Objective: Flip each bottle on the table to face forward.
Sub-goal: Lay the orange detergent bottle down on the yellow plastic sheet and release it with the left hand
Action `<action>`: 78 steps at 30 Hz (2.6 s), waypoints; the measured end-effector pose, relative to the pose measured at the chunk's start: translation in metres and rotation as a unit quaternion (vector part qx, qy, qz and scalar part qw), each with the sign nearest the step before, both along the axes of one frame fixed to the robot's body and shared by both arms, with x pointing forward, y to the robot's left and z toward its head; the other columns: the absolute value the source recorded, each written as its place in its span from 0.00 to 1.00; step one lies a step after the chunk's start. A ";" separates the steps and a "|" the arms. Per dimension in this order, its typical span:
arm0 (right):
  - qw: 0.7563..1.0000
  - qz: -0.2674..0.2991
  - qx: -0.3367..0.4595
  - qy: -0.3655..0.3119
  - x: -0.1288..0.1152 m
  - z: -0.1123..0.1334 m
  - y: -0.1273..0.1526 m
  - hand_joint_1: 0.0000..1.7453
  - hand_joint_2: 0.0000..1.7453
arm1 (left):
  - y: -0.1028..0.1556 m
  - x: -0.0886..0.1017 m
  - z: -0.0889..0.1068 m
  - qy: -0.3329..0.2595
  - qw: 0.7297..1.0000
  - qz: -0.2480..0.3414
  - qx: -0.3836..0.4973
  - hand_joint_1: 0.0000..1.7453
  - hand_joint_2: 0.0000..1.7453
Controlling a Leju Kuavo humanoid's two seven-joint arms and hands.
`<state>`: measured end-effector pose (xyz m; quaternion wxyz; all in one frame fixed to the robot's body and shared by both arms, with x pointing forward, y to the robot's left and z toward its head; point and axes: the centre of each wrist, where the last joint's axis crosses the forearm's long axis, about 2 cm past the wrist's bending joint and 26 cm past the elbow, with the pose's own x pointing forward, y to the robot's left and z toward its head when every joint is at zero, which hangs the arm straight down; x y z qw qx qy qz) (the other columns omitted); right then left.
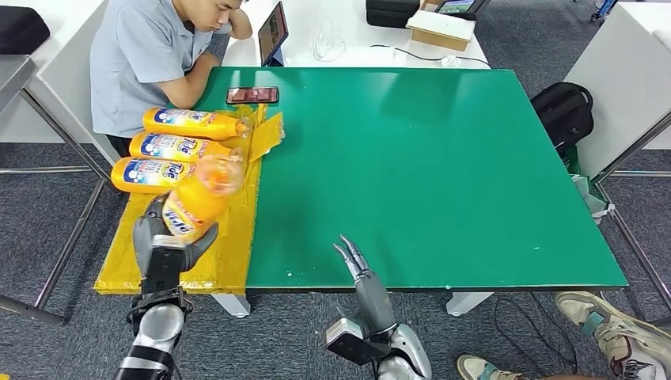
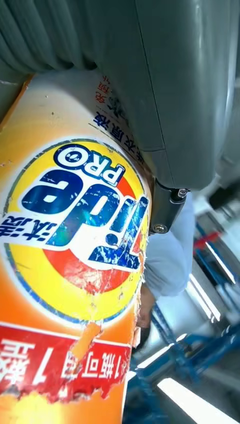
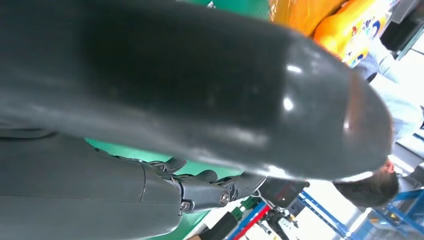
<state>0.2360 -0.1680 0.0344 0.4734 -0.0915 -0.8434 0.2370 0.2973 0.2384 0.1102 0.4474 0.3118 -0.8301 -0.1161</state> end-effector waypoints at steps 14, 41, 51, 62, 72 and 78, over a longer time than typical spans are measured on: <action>0.997 0.002 0.071 0.042 0.010 0.005 -0.010 0.00 0.00 | 0.035 0.056 -0.039 0.234 0.916 -0.157 0.286 0.07 1.00; 0.996 -0.038 0.071 0.049 0.009 -0.002 -0.021 0.00 0.00 | 0.024 0.028 -0.016 0.086 0.971 -0.214 -0.067 0.00 1.00; 0.995 -0.052 0.073 0.043 0.006 -0.001 -0.016 0.00 0.00 | 0.014 0.012 0.038 -0.104 0.971 -0.117 -0.180 0.00 1.00; 0.967 -0.180 0.143 -0.106 0.009 0.064 -0.011 0.00 1.00 | -0.005 -0.019 0.051 -0.127 0.949 -0.058 -0.283 0.00 0.50; 0.930 -0.262 0.180 -0.187 0.002 0.111 -0.022 0.00 0.00 | -0.067 -0.039 0.035 -0.030 0.917 -0.090 -0.387 0.00 1.00; 0.913 -0.309 0.217 -0.154 -0.002 0.103 -0.027 0.00 0.00 | -0.079 -0.052 0.026 0.009 0.904 -0.113 -0.413 0.00 1.00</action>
